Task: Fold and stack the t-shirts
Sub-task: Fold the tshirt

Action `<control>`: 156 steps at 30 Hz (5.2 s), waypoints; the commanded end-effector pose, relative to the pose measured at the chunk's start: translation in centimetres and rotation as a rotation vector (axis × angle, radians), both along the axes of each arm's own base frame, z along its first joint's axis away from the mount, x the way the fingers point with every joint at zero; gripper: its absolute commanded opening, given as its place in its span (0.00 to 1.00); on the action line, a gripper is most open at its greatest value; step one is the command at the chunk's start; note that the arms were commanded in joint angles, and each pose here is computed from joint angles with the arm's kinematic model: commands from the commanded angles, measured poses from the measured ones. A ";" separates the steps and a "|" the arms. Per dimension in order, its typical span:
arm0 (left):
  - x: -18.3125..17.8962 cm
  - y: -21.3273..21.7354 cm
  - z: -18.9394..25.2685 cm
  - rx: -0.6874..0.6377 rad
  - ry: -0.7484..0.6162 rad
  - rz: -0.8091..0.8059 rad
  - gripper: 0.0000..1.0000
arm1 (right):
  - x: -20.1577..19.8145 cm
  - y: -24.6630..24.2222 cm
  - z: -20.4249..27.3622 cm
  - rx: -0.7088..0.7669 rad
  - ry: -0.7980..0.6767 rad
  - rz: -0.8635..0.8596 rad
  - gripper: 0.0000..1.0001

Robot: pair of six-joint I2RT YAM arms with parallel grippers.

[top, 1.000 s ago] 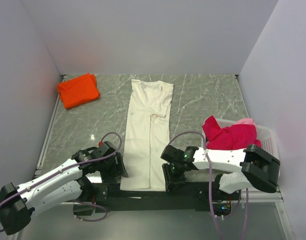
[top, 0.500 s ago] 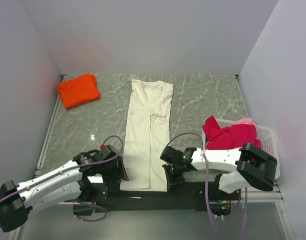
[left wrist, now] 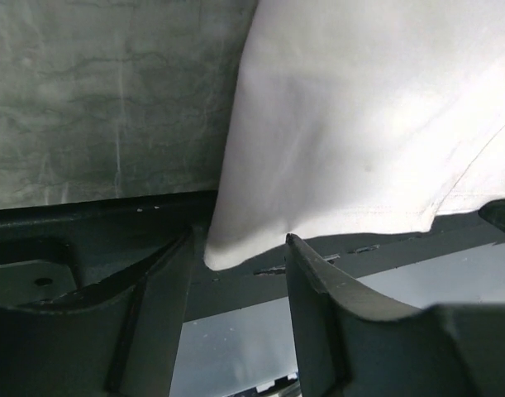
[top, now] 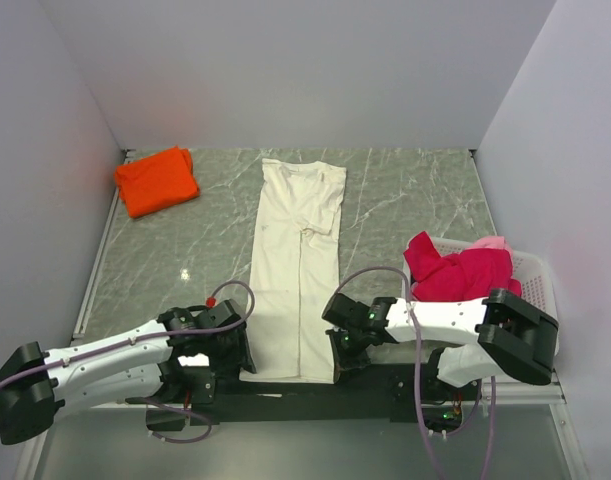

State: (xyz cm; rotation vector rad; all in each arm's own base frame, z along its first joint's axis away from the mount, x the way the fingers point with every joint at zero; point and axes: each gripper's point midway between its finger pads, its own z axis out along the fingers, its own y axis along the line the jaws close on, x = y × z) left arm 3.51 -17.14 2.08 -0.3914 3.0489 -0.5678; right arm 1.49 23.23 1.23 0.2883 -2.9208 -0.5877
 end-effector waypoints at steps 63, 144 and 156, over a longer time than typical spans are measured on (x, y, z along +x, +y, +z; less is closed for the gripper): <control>26.1 -3.0 10.4 0.030 -0.451 0.103 0.00 | 25.3 -0.5 11.2 -0.173 -0.419 -0.246 0.00; 29.1 2.1 3.7 -0.059 -0.393 -0.098 0.69 | 25.5 0.3 5.6 -0.240 -0.253 -0.298 0.38; 28.3 2.1 4.2 -0.068 -0.394 -0.108 0.69 | 23.8 0.2 2.8 -0.239 -0.199 -0.300 0.38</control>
